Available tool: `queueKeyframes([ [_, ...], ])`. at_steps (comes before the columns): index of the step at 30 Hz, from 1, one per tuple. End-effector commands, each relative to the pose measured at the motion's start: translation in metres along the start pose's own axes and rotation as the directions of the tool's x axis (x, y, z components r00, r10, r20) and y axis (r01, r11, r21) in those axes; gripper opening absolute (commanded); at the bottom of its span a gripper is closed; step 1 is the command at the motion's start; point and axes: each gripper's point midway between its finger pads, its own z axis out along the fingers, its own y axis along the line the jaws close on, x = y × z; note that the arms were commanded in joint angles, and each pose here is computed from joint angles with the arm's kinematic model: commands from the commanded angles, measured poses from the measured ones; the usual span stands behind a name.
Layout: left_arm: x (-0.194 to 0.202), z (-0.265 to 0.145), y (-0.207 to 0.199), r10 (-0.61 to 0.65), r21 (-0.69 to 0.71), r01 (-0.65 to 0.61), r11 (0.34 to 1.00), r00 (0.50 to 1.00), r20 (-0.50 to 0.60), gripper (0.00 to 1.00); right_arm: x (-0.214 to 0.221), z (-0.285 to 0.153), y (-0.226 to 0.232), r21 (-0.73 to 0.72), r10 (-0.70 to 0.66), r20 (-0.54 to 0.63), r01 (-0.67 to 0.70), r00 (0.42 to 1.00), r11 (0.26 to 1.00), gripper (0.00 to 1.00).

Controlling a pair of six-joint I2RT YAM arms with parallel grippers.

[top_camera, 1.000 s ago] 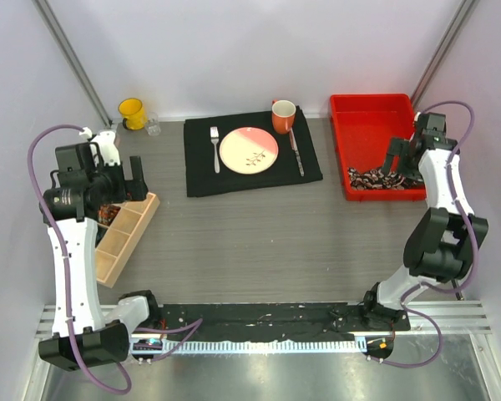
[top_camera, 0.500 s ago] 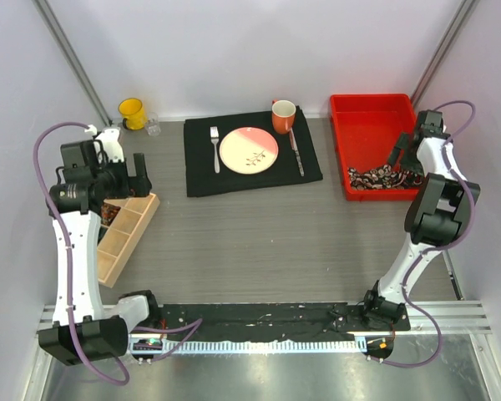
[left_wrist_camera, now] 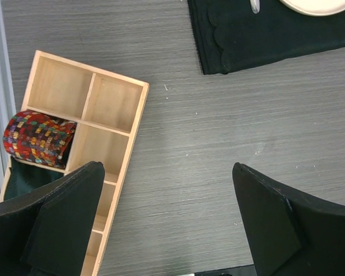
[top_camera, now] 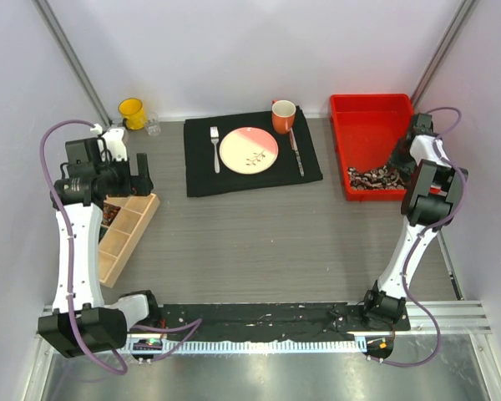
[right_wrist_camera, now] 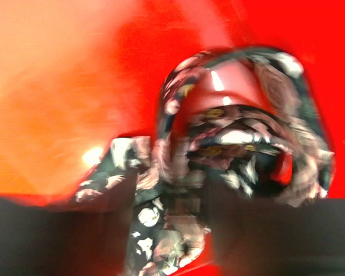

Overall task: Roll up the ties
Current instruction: Pick up the tie from the bin, then tie the tie at the center of the board.

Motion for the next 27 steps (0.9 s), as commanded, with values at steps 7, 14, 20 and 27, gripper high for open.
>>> queueKeyframes([
  [7,-0.009,-0.008,-0.016,-0.025,0.078,0.024,0.997,1.000,0.012,1.00,-0.078,-0.150,0.069,-0.428,-0.020,0.308,0.157,0.951,0.890,0.01],
  [14,-0.027,-0.032,-0.025,-0.009,0.092,-0.004,0.996,0.991,0.137,1.00,-0.087,-0.296,0.087,-0.534,-0.039,0.563,0.399,0.826,0.745,0.01],
  [20,-0.036,-0.048,-0.027,0.000,0.080,-0.015,0.997,0.982,0.190,1.00,-0.080,-0.405,0.082,-0.503,-0.007,0.717,0.524,0.697,0.688,0.01],
  [27,-0.048,-0.064,-0.027,0.019,0.055,-0.035,0.998,0.962,0.271,1.00,-0.048,-0.506,0.074,-0.475,0.056,0.817,0.614,0.574,0.631,0.01],
])
